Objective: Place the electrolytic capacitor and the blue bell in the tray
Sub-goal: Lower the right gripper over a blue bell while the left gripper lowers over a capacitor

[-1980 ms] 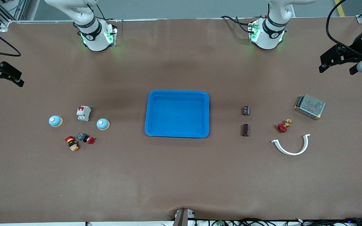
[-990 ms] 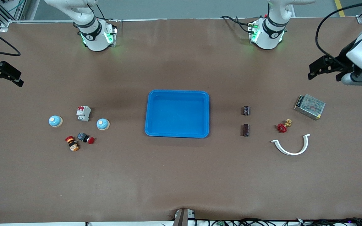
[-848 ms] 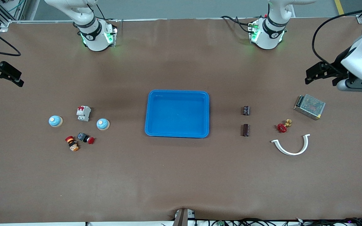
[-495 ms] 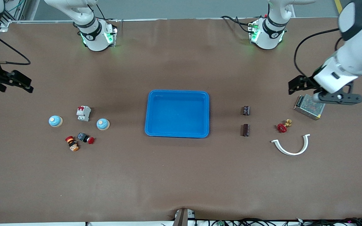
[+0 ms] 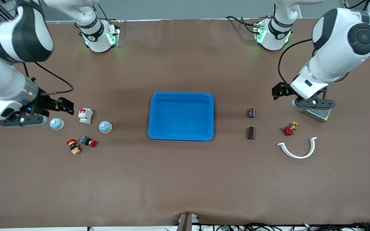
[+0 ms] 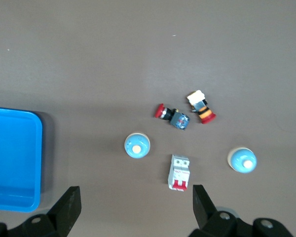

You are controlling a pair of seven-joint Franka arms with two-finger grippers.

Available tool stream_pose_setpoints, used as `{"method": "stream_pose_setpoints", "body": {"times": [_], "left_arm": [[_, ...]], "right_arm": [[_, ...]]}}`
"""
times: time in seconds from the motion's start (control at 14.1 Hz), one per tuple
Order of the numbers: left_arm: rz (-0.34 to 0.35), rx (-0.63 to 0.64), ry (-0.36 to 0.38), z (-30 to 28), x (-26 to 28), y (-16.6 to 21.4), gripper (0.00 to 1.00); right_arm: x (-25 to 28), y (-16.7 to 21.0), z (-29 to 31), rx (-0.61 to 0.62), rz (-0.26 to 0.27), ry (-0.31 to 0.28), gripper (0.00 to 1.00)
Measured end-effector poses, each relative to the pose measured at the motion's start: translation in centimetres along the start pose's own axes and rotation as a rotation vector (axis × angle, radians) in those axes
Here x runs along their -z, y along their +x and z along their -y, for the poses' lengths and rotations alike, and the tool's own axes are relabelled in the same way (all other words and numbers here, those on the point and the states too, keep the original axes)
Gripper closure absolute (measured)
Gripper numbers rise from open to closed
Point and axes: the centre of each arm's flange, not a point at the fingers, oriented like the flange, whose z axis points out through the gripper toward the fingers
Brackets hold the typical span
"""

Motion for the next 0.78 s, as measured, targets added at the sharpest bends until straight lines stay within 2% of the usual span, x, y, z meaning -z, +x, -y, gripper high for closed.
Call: {"method": "stream_pose_setpoints", "body": {"times": [0.49, 0.78], "left_arm": [[-0.044, 0.051, -0.003, -1.6, -6.7, -2.2, 0.0], [-0.07, 0.076, -0.007, -1.9, -10.3, -3.8, 0.0]], "right_arm": [[-10.3, 2.4, 4.0, 0.061, 0.106, -0.011, 0.0], [-14.5, 2.5, 3.8, 0.059, 0.11, -0.014, 0.0]]}}
